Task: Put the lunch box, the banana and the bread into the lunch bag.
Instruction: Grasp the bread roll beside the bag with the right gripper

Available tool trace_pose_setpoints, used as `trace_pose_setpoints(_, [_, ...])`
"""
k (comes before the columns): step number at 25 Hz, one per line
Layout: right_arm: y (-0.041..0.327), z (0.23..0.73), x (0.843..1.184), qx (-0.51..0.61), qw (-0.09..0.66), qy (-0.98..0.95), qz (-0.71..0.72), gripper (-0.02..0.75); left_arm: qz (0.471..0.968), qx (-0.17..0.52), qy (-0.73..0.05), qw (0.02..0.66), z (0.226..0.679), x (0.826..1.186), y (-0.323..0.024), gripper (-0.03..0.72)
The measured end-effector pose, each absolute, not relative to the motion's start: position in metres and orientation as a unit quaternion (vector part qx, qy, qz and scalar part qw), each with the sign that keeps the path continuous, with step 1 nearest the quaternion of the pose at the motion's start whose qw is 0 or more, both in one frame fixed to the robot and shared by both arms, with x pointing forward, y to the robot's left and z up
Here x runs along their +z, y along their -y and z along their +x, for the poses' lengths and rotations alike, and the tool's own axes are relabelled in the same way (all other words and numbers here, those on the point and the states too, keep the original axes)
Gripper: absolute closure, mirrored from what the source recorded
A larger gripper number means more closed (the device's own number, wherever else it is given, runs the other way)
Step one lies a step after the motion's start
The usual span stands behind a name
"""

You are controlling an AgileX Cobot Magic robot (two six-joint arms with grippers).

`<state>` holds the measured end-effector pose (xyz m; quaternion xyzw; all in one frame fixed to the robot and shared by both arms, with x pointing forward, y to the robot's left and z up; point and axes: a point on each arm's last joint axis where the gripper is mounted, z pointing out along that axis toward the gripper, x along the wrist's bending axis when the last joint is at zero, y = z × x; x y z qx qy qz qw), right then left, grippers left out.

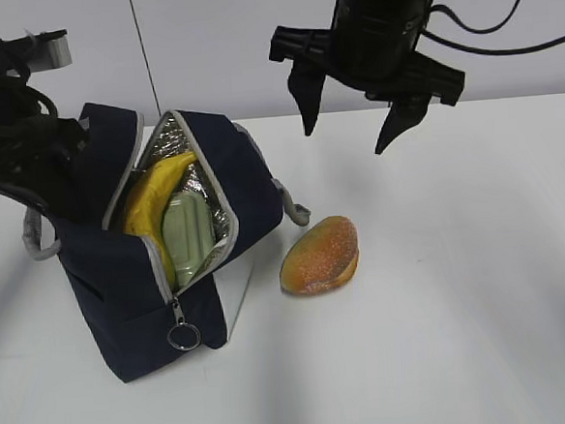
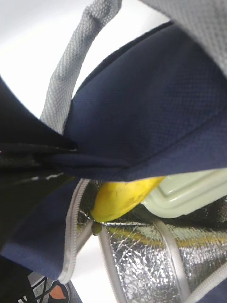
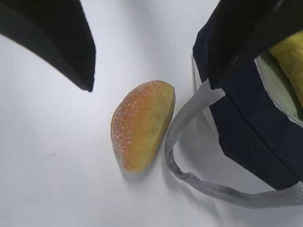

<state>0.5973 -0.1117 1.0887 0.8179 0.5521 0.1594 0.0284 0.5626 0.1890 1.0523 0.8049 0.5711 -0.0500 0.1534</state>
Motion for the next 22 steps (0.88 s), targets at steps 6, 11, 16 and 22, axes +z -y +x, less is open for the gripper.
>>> trace_pose_setpoints(6, [0.101, 0.607, 1.057, 0.126, -0.007, -0.536, 0.835, 0.179, 0.805, -0.049, -0.571, 0.154, 0.563, 1.052, -0.189, 0.671])
trace_pose_setpoints(11, [0.101, 0.61, 1.049, 0.115, -0.006, -0.489, 0.865, 0.179, 0.805, -0.049, -0.571, 0.155, 0.563, 1.052, -0.189, 0.671])
trace_pose_setpoints(16, [0.099, 0.614, 1.039, 0.104, -0.005, -0.483, 0.869, 0.179, 0.805, -0.048, -0.571, 0.154, 0.563, 1.052, -0.189, 0.67])
trace_pose_setpoints(22, [0.103, 0.616, 1.038, 0.103, 0.021, -0.488, 0.867, 0.179, 0.805, -0.046, -0.571, 0.156, 0.563, 1.052, -0.189, 0.669])
